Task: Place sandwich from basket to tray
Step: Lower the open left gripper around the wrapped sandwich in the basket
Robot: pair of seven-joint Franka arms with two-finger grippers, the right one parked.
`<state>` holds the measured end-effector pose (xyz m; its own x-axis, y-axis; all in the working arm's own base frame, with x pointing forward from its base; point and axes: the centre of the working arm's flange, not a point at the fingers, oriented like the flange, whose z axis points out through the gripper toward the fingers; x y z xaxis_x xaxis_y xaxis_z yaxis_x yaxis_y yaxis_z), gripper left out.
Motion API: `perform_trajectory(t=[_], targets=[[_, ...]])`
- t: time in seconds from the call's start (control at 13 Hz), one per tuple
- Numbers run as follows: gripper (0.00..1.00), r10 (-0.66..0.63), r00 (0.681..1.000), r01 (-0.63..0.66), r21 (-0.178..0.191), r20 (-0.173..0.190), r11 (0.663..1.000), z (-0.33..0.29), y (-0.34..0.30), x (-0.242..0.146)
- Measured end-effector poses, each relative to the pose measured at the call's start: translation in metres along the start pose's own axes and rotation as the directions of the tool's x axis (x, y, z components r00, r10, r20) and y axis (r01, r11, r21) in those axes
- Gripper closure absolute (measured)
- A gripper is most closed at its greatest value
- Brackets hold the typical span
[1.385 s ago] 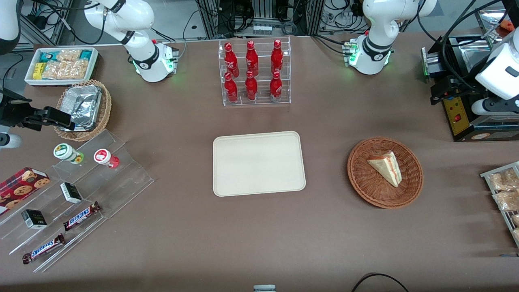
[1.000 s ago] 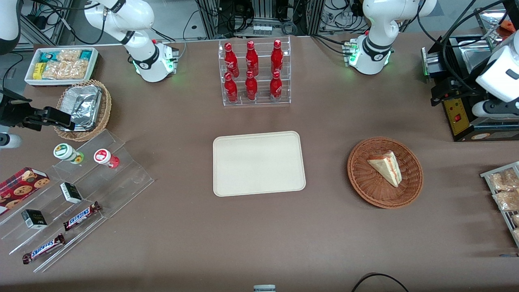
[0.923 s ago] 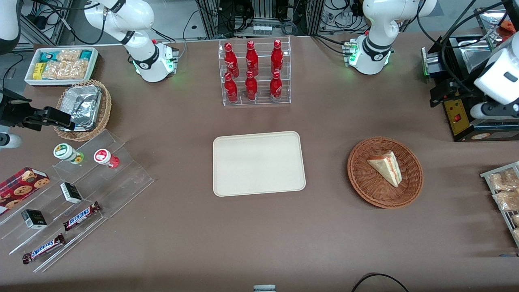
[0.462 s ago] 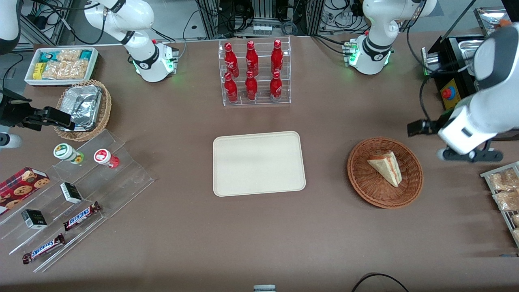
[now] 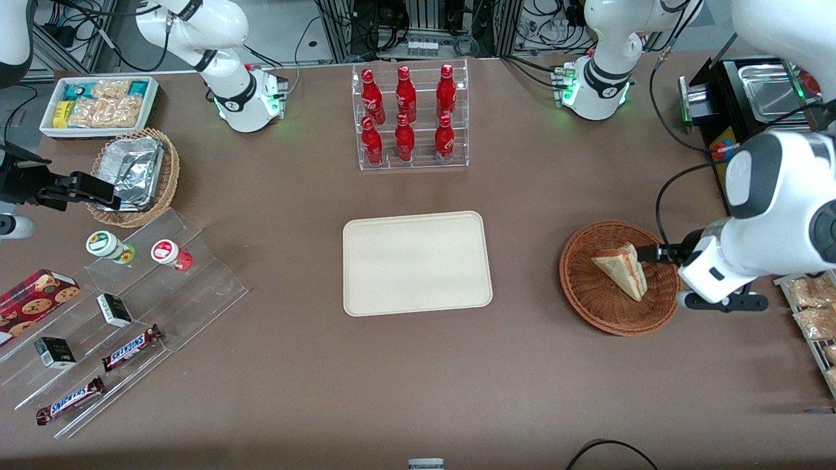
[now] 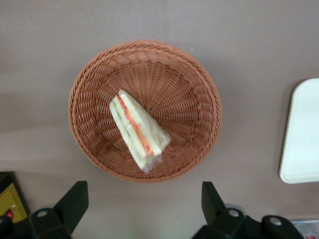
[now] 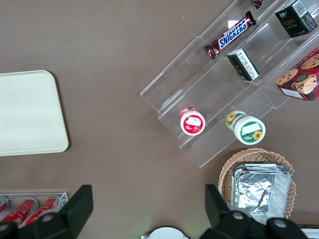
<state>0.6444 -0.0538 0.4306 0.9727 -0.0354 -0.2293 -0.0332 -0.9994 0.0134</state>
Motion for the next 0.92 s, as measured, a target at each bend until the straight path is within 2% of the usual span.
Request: perform_trajectory(t=[0.23,0.38,0.69,0.92], targets=[[0.00,-0.060,0.998,0.060,-0.004,0.007,0.998,0.039,-0.002,0.020],[0.00,-0.154,0.988,0.154,0.000,0.025,0.988,0.056,0.000,0.022],[0.00,-0.258,0.965,0.258,0.008,0.039,0.966,0.063,-0.001,0.018],[0.00,-0.314,0.949,0.314,0.003,0.012,0.949,0.067,-0.002,0.009]])
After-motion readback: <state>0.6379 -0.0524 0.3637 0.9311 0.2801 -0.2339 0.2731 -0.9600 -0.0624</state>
